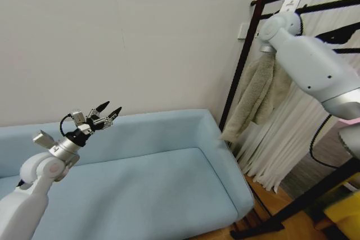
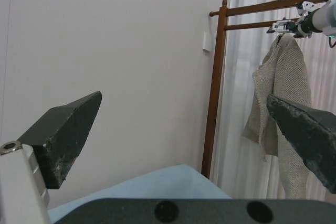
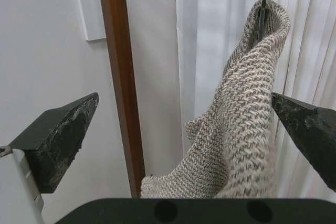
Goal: Pick up the clothes from the sofa and hang them on the clothes hanger.
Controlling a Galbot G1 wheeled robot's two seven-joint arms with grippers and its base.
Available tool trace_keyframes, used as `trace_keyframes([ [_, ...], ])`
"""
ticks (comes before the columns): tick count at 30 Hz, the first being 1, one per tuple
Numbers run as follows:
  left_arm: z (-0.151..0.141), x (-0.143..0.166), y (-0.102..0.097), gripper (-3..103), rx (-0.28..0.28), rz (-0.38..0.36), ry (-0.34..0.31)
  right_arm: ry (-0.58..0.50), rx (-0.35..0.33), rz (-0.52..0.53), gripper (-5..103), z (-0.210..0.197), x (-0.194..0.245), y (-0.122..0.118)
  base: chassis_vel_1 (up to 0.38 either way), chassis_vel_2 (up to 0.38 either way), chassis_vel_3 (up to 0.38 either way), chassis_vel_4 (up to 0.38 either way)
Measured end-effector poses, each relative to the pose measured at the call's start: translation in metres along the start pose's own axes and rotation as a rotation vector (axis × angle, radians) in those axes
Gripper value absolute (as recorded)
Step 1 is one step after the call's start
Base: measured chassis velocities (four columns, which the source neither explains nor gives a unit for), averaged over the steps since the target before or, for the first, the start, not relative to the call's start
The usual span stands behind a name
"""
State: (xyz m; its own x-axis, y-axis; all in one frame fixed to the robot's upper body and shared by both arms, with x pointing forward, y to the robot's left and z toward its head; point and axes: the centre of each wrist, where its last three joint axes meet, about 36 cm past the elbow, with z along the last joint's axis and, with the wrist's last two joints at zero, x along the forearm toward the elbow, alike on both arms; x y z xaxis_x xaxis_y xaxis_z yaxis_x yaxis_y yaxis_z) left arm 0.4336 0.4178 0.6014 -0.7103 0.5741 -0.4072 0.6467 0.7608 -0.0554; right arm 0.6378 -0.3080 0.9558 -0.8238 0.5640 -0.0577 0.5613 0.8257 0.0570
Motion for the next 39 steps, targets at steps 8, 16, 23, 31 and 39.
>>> trace_keyframes([
  [8,0.0,0.004,0.005,100,0.001,-0.017,-0.001,-0.046,0.038,-0.06,100,0.01,0.03,-0.002,0.0,0.0,0.0,0.0],
  [16,0.004,0.009,-0.003,100,0.001,-0.064,-0.004,-0.109,0.064,-0.321,100,0.035,0.094,-0.006,0.0,0.0,0.0,0.0],
  [23,0.019,0.011,-0.021,100,-0.056,-0.221,0.002,-0.121,0.022,-0.607,100,0.086,0.109,-0.02,0.0,0.0,0.0,0.0],
  [31,0.083,0.048,-0.09,100,-0.142,-0.464,0.077,-0.066,0.016,-0.948,100,0.214,0.106,-0.071,0.0,0.0,0.0,0.0],
  [39,0.128,0.097,-0.132,100,-0.157,-0.62,0.132,-0.035,0.102,-1.0,100,0.362,0.154,-0.115,0.0,0.0,0.0,0.0],
])
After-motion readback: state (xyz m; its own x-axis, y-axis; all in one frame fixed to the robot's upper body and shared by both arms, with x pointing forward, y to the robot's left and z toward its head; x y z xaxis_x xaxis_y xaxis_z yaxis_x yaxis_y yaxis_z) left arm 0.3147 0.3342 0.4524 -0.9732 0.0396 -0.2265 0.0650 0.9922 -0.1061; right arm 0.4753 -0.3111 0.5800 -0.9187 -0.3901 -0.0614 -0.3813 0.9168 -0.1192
